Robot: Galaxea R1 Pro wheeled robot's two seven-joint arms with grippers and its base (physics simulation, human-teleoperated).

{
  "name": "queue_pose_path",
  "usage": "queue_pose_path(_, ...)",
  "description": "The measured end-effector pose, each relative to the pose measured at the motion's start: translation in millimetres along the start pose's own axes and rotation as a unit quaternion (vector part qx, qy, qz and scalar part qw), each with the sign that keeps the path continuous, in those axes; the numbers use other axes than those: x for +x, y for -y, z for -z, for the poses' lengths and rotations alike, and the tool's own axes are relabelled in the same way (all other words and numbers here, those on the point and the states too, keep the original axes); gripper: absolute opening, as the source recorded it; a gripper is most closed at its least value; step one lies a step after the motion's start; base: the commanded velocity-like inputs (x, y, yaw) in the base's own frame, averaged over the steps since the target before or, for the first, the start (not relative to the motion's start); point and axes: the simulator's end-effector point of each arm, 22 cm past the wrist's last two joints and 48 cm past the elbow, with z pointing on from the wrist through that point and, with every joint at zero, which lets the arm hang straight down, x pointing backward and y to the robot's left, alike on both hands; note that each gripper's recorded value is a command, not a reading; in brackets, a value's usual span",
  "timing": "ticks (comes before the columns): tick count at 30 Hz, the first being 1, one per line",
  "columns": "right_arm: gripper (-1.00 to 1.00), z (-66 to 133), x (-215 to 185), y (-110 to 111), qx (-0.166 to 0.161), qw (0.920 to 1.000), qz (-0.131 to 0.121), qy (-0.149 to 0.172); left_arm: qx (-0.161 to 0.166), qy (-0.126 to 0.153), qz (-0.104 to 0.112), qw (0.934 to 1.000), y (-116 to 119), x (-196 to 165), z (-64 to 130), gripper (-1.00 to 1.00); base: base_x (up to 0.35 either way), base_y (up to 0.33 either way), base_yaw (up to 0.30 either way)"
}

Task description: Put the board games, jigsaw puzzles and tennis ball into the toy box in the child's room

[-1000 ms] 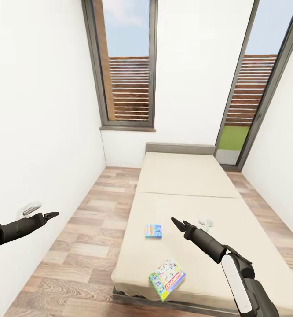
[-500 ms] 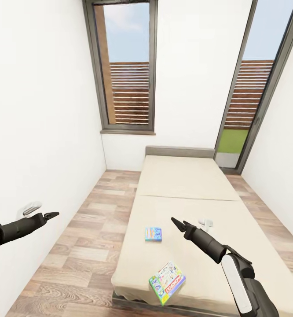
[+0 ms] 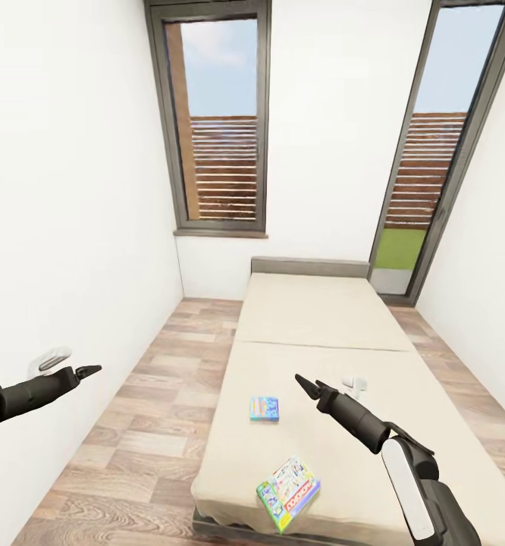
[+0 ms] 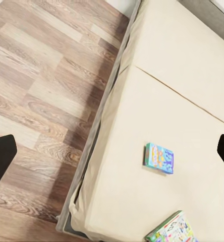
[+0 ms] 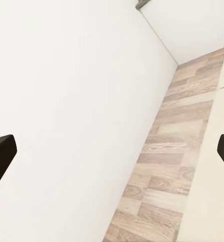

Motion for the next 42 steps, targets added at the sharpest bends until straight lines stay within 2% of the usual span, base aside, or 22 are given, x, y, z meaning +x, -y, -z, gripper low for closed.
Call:
queue_pose_path(21, 1.0, 4.1, -12.6, -13.0, -0.008, 0.9998, 0.01, 0.012, 0.007, 0.016, -0.001, 0.9998, 7.3, -12.0, 13.1, 1.0, 0.0, 0.0, 0.0)
queue_pose_path(42, 1.0, 0.3, -17.9, -13.2, -0.018, 0.9994, 0.019, 0.024, 0.018, 0.033, -0.001, 0.9993, 9.0, -19.8, 12.9, 1.0, 0.0, 0.0, 0.0)
